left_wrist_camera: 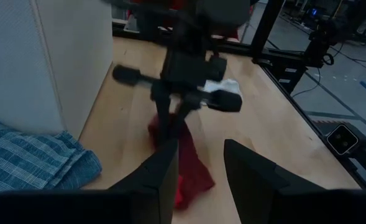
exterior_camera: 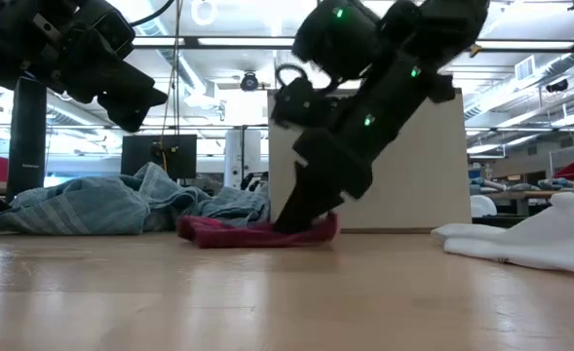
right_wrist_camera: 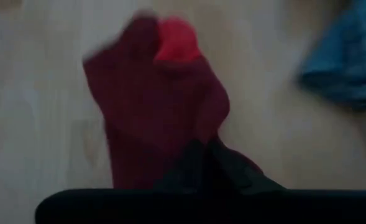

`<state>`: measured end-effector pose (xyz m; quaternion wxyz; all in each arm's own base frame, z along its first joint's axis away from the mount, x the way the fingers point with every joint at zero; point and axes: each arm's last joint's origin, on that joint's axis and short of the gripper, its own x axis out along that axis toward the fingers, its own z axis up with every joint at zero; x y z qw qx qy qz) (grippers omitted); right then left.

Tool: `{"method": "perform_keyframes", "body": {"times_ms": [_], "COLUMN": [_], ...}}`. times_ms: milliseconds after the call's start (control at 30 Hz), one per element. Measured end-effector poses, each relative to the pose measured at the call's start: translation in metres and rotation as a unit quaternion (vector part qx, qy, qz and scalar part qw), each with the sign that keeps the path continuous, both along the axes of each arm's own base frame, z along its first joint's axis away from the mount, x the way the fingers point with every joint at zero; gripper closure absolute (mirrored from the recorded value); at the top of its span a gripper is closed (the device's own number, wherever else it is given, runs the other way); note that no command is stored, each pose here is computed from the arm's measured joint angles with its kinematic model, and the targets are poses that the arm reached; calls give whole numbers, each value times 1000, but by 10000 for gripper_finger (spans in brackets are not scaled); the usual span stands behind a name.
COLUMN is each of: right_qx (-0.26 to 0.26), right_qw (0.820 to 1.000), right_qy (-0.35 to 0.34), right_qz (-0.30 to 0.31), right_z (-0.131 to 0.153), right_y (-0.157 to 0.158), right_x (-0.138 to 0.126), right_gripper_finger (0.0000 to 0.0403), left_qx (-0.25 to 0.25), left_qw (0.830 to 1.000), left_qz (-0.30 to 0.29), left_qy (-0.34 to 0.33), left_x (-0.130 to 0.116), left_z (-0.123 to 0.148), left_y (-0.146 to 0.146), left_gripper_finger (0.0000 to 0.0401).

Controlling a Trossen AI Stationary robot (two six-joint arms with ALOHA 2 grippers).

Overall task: Sort clothes
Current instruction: Put the red sock into the gray laundry bin

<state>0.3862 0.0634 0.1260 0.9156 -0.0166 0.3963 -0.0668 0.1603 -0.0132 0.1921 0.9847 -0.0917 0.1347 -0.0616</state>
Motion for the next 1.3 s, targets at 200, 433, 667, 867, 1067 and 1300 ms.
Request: {"method": "perform_keyframes", "body": {"times_ms": [200,433,667,867,1067,1300], "right_qx": [-29,-97,-186,-204,-191,-136], "right_qw": [998,984,956,939,930,933], "right_qy": [-39,-147,-210,-235,-236,-179], "right_qz": [-28,-38,-82,-147,-209,-282], "right_z": [58,144,203,228,230,212], "right_y": [-5,-14,-35,-64,-91,-114], "right_x": [-17,-49,-86,-107,-113,-121], "right_gripper_finger": [397,399,400,398,387,337], "left_qx": [0,0,0,0,0,0], "left_qw": [1000,1000,1000,1000,1000,1000], "left_qz": [0,0,0,0,0,0], "left_qy": [0,0,0,0,0,0], "left_x": [0,0,0,0,0,0], "left_z": [0,0,0,0,0,0], "left_y": [0,0,0,0,0,0], "left_gripper_finger": [266,266,266,266,266,266]}}
